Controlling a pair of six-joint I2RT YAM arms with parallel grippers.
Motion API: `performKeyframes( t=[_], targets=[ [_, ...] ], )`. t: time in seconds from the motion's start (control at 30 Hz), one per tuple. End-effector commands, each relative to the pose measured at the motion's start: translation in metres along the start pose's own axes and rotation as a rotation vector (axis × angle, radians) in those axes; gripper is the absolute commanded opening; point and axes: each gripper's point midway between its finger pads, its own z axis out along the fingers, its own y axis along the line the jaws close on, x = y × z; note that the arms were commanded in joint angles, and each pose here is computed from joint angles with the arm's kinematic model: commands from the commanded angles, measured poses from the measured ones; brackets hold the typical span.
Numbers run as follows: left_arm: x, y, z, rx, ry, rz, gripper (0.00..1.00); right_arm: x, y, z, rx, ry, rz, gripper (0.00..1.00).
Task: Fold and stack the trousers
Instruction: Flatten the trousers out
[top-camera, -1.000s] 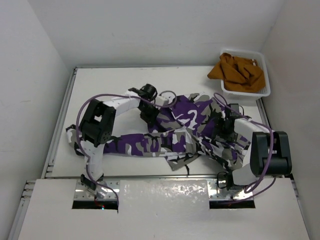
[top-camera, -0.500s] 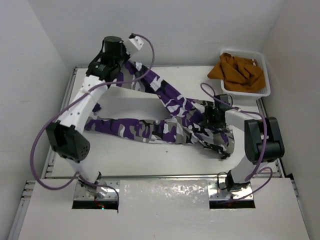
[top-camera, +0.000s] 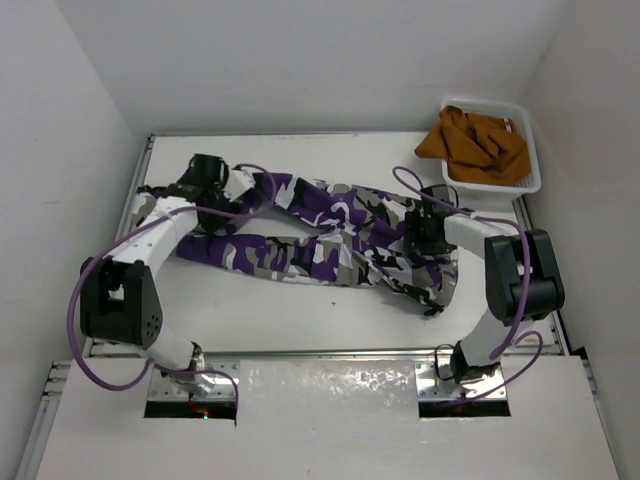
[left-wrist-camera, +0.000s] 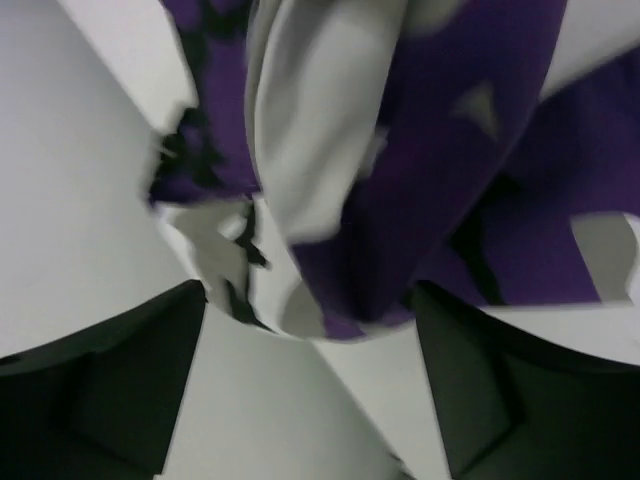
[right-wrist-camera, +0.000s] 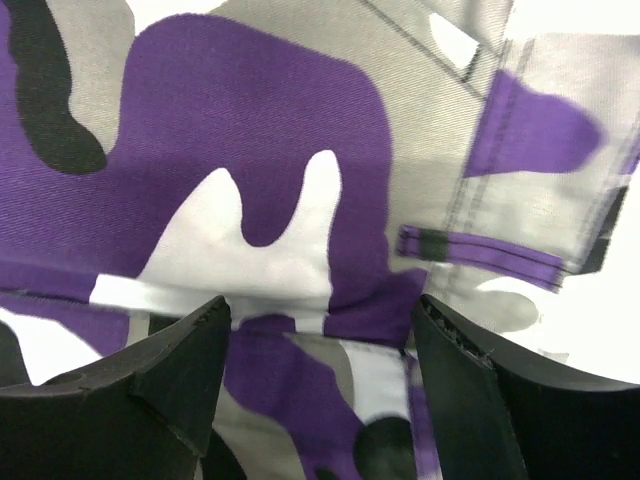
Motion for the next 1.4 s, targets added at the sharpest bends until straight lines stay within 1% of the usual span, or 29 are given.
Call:
performKeyframes(
  t=[0.0, 0.03, 0.07, 0.1, 0.13, 0.17, 0.23, 0.27, 0.4, 0.47, 0.57, 0.67, 0.77, 0.8, 0.87, 0.9, 0.93, 0.97, 1.0, 1.03, 1.07, 1.13, 1.17, 1.2, 1.23, 1.27, 1.3, 1.33, 1.37],
  targets=[
    [-0.001, 0.035, -0.028, 0.053, -0.079, -0.329, 0.86, -0.036, -0.004, -0.032, 0.018, -0.065, -0.014, 0.72],
    [0.018, 0.062, -0.032, 0.034, -0.068, -0.492, 0.87, -0.049, -0.004, -0.042, 0.015, -0.094, -0.004, 0.73],
    [0.010, 0.111, -0.055, -0.034, -0.142, -0.588, 0.87, -0.051, -0.005, -0.055, 0.011, -0.097, 0.008, 0.73],
    [0.015, 0.116, -0.053, 0.021, -0.135, -0.684, 0.87, -0.054, -0.007, -0.062, 0.007, -0.102, 0.030, 0.73],
    [0.033, 0.158, -0.068, -0.051, -0.161, -0.776, 0.87, -0.052, -0.015, -0.069, 0.001, -0.082, 0.094, 0.73],
    [0.046, 0.158, -0.058, -0.015, -0.125, -0.827, 0.87, -0.053, -0.019, -0.078, -0.012, -0.092, 0.139, 0.73],
    [0.076, 0.169, -0.050, -0.041, -0.078, -0.909, 0.86, -0.041, -0.039, -0.081, -0.013, -0.071, 0.286, 0.73],
    [0.087, 0.170, -0.036, -0.055, -0.051, -0.927, 0.85, -0.040, -0.041, -0.091, -0.036, -0.089, 0.322, 0.72],
    [0.129, 0.151, 0.019, 0.003, 0.063, -1.040, 0.85, -0.004, -0.053, -0.099, -0.016, -0.061, 0.426, 0.73],
    [0.143, 0.146, 0.046, 0.029, 0.114, -1.088, 0.85, 0.013, -0.045, -0.102, -0.058, -0.014, 0.462, 0.75],
    [0.155, 0.147, 0.071, 0.064, 0.111, -1.114, 0.86, 0.040, -0.046, -0.106, -0.057, 0.044, 0.524, 0.84],
    [0.147, 0.138, 0.092, 0.132, 0.069, -1.107, 0.89, 0.056, -0.041, -0.105, -0.073, 0.073, 0.580, 0.92],
    [0.144, 0.107, 0.110, 0.233, 0.080, -1.111, 0.92, 0.078, -0.026, -0.094, -0.122, 0.149, 0.650, 0.96],
    [0.150, 0.087, 0.116, 0.267, 0.112, -1.114, 0.92, 0.082, -0.021, -0.091, -0.144, 0.168, 0.678, 0.97],
    [0.155, 0.076, 0.121, 0.264, 0.120, -1.100, 0.92, 0.096, -0.019, -0.085, -0.140, 0.201, 0.697, 0.99],
    [0.161, 0.054, 0.124, 0.294, 0.149, -1.100, 0.92, 0.100, -0.019, -0.082, -0.140, 0.204, 0.698, 0.99],
    [0.160, 0.053, 0.125, 0.286, 0.133, -1.100, 0.91, 0.101, -0.018, -0.078, -0.144, 0.202, 0.702, 0.99],
    [0.162, 0.041, 0.126, 0.307, 0.148, -1.111, 0.88, 0.107, -0.015, -0.074, -0.158, 0.215, 0.708, 0.98],
    [0.162, 0.037, 0.127, 0.314, 0.151, -1.119, 0.86, 0.100, -0.012, -0.069, -0.187, 0.190, 0.717, 0.96],
    [0.161, 0.034, 0.127, 0.323, 0.152, -1.126, 0.83, 0.101, -0.006, -0.066, -0.220, 0.212, 0.728, 0.92],
    [0.162, 0.027, 0.128, 0.332, 0.162, -1.135, 0.75, 0.098, -0.004, -0.064, -0.229, 0.209, 0.730, 0.79],
    [0.163, 0.023, 0.128, 0.334, 0.164, -1.141, 0.67, 0.092, -0.008, -0.061, -0.218, 0.203, 0.713, 0.57],
    [0.164, 0.023, 0.127, 0.337, 0.163, -1.139, 0.54, 0.081, -0.011, -0.062, -0.207, 0.190, 0.699, 0.35],
    [0.164, 0.023, 0.125, 0.340, 0.160, -1.140, 0.47, 0.080, -0.014, -0.063, -0.194, 0.197, 0.668, 0.22],
    [0.164, 0.026, 0.119, 0.338, 0.154, -1.138, 0.39, 0.075, -0.017, -0.065, -0.183, 0.189, 0.651, 0.13],
    [0.169, 0.031, 0.115, 0.321, 0.157, -1.139, 0.16, 0.061, -0.024, -0.066, -0.161, 0.159, 0.621, 0.04],
    [0.173, 0.042, 0.104, 0.285, 0.159, -1.139, 0.06, 0.057, -0.028, -0.068, -0.146, 0.161, 0.612, 0.00],
    [0.186, 0.052, 0.096, 0.225, 0.200, -1.123, 0.00, 0.048, -0.031, -0.069, -0.139, 0.145, 0.601, 0.00],
    [0.199, 0.074, 0.084, 0.157, 0.212, -1.120, 0.00, 0.030, -0.037, -0.072, -0.128, 0.114, 0.579, 0.00]
  ],
)
